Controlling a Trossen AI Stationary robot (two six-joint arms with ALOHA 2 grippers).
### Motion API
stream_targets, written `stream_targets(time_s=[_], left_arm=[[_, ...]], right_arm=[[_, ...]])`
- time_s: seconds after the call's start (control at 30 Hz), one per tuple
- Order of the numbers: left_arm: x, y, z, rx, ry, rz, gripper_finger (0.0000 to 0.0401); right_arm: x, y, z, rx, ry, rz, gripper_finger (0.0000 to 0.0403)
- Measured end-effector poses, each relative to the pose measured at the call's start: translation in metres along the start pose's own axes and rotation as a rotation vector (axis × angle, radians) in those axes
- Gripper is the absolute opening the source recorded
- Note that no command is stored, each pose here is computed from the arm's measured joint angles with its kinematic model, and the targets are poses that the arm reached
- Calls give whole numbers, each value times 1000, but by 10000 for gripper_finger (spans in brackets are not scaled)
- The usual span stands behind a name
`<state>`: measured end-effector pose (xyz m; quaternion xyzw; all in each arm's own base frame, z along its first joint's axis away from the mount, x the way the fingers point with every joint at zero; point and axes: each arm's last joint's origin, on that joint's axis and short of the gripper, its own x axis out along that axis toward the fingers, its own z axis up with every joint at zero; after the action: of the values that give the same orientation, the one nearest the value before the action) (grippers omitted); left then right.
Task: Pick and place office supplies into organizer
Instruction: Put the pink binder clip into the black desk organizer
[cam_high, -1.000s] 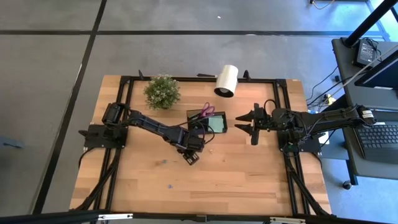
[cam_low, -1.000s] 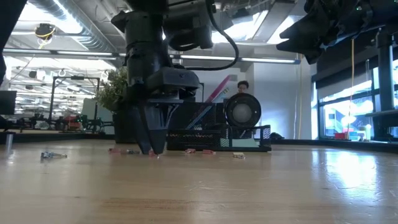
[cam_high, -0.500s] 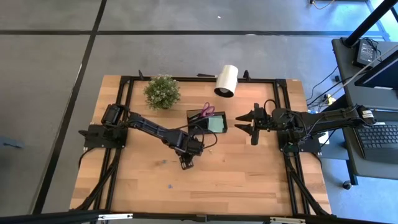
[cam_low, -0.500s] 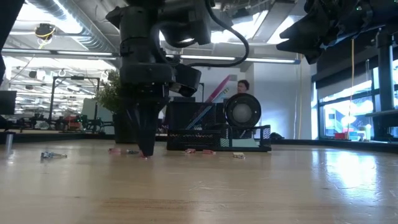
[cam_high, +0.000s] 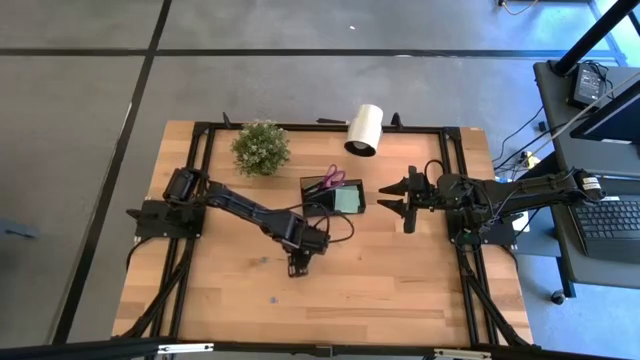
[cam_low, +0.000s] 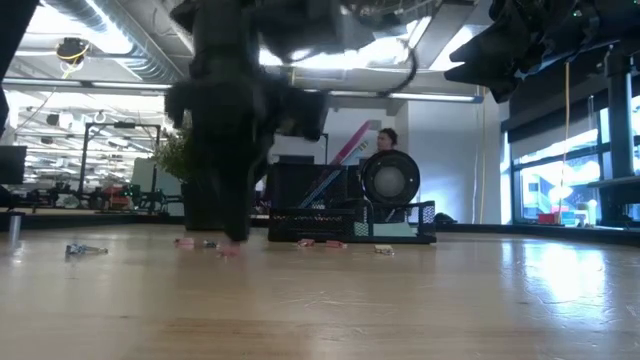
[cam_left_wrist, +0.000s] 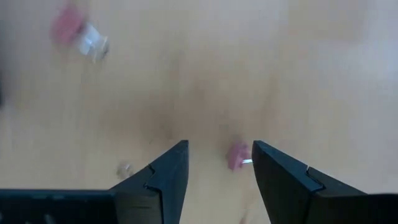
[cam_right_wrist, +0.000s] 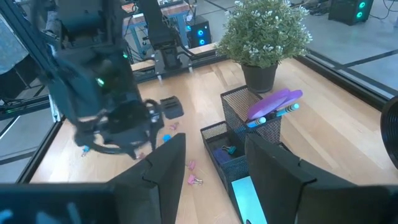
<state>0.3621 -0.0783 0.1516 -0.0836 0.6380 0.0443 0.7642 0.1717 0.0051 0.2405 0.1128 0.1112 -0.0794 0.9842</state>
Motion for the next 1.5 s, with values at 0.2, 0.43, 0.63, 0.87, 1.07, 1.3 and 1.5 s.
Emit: stream_targets(time_s=[0.2,0.43,0.63,0.87,1.07,1.3,1.5], left_arm=[[-15,-4,14,118,-72,0,171],[-21,-5,17,-109,-71,-31,171],[-21,-6,9,-451,23,-47,171],[-22,-17,-4,-685,77,28,171],[-21,-21,-5,-826,64,35,171],[-21,-21,-2,-883,18,34,171],[-15,-22,2,-884,-5,24,171]], right_arm=[[0,0,0,0,1,-1,171],[0,0,-1,-7,9,-2,171],[0,-1,-4,-41,41,-11,171],[0,-2,-6,-47,62,-16,171],[0,-2,-6,-56,65,-17,171],[0,-2,-7,-80,67,-16,171],[0,-2,-7,-77,74,-18,171]])
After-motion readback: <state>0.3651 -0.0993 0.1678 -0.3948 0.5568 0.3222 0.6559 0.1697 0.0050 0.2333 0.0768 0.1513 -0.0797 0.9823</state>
